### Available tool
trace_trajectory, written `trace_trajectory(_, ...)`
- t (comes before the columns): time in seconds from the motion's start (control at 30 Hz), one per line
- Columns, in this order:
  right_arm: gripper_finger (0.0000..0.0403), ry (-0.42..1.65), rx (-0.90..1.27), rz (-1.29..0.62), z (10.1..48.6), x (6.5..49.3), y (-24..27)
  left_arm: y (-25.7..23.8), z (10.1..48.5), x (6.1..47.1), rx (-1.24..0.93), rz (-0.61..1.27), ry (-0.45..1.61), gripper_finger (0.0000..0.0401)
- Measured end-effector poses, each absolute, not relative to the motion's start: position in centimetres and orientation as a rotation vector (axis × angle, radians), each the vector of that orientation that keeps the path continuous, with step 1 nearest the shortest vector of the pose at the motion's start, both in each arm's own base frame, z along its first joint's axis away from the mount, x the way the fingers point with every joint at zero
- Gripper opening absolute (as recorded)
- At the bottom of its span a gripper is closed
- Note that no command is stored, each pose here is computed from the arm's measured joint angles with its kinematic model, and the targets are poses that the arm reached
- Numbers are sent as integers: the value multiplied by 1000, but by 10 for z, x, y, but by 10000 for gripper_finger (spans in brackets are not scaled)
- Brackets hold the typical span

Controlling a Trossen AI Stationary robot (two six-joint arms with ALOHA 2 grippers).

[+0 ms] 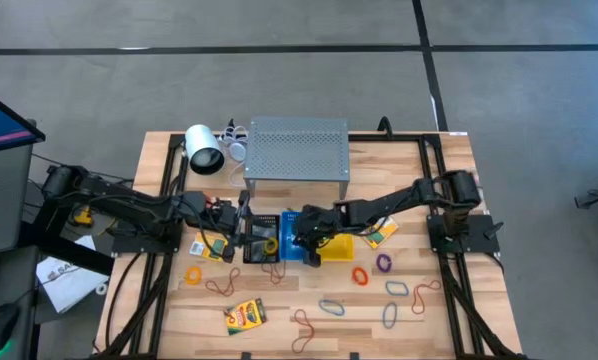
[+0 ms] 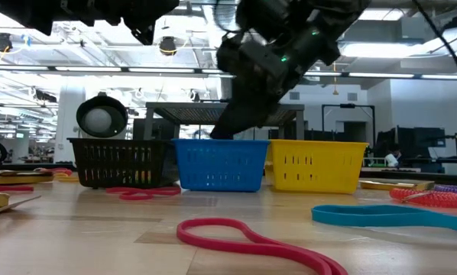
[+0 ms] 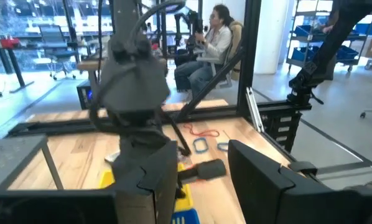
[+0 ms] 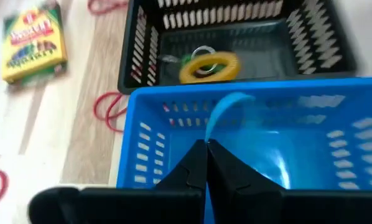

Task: Pick & Place Office Desk Supplies
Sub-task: Put the blue rubber band into the blue basket

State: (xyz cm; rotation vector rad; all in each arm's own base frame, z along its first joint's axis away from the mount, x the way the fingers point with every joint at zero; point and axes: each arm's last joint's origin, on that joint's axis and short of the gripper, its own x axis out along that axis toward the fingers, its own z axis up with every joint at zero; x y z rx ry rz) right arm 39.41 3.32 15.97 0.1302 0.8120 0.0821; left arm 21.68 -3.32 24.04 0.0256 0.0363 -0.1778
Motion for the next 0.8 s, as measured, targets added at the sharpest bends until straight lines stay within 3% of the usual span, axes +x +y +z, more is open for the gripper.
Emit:
trace_trajectory(0.33,0,998,86,99,155,415,35,-33,234,216,25,-178,103,137)
trace_trajectory(0.8,7,1033,87,96,157,412,34,-33,233,216,26,-178,114,137)
